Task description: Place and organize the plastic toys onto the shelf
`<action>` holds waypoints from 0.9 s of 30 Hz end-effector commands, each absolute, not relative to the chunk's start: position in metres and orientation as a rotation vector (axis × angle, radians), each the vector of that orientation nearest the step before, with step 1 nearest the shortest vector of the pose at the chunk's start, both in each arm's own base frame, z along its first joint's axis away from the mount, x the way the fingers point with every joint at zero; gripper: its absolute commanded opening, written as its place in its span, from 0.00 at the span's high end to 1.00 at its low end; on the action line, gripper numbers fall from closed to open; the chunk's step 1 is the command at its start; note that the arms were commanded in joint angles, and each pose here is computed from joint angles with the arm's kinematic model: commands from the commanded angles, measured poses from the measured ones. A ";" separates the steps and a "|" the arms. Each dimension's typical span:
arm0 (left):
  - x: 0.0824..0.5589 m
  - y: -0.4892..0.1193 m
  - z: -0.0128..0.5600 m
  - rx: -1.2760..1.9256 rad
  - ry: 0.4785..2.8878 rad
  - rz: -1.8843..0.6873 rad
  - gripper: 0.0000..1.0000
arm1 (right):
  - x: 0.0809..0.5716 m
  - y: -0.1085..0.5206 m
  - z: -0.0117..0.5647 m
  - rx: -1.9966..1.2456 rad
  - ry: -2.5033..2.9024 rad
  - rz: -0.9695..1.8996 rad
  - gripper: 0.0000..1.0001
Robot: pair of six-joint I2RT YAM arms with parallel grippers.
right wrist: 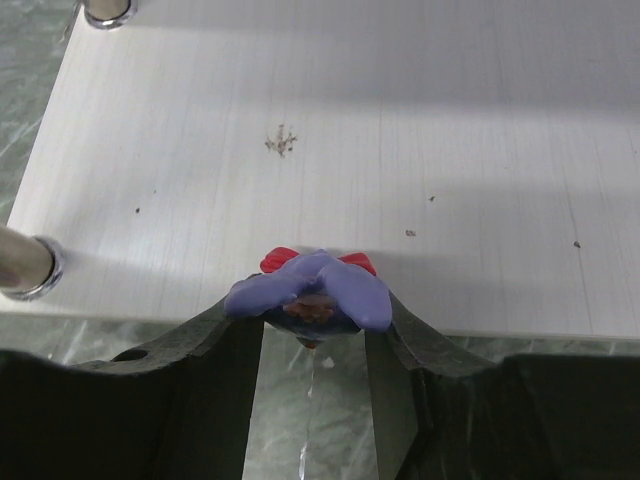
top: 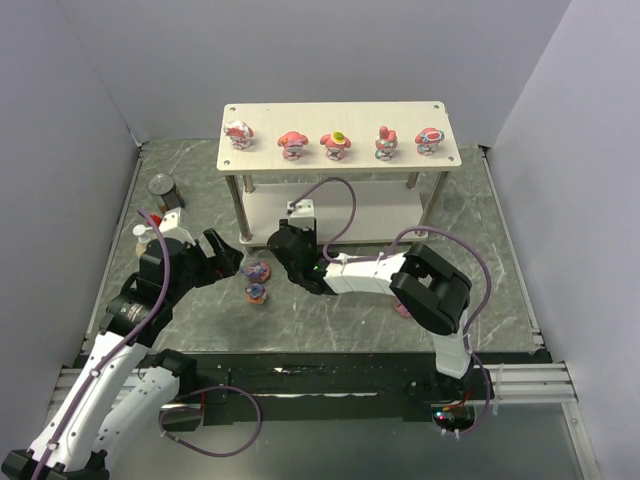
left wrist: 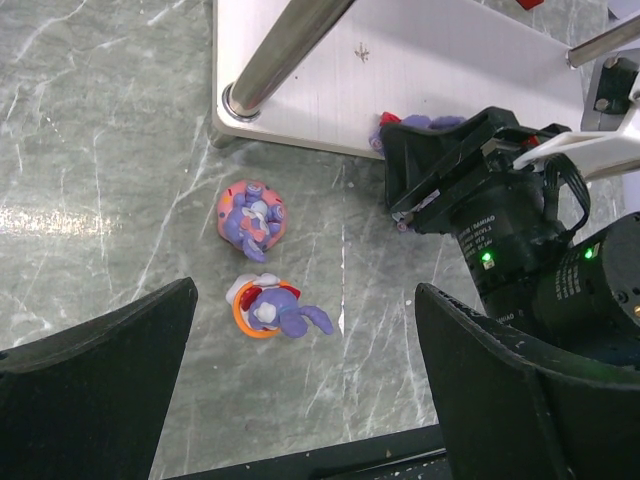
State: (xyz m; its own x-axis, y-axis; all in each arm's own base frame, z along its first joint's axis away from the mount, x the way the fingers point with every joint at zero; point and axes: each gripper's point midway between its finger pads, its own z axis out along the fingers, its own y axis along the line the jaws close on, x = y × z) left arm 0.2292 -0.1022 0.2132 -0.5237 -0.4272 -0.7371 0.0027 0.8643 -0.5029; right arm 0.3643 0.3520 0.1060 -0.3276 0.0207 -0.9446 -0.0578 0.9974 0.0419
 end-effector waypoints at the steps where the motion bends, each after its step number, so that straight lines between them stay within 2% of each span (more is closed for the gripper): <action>1: 0.235 -0.106 0.221 -0.291 2.031 -0.581 0.04 | 0.385 0.348 0.109 0.038 1.866 0.039 0.90; 12: 0.235 -0.105 0.219 -0.292 2.037 -0.577 0.04 | 0.397 0.344 0.094 0.002 1.871 0.007 0.81; 18: 0.236 -0.105 0.219 -0.294 2.038 -0.576 0.04 | 0.394 0.343 0.097 -0.022 1.856 0.034 0.71; 23: 0.236 -0.105 0.219 -0.296 2.039 -0.574 0.04 | 0.393 0.341 0.102 -0.005 1.863 0.033 0.61; 26: 0.236 -0.104 0.219 -0.299 2.038 -0.572 0.04 | 0.391 0.340 0.105 0.006 1.860 0.040 0.50; 27: 0.236 -0.104 0.219 -0.299 2.038 -0.572 0.04 | 0.391 0.338 0.106 0.009 1.861 0.037 0.44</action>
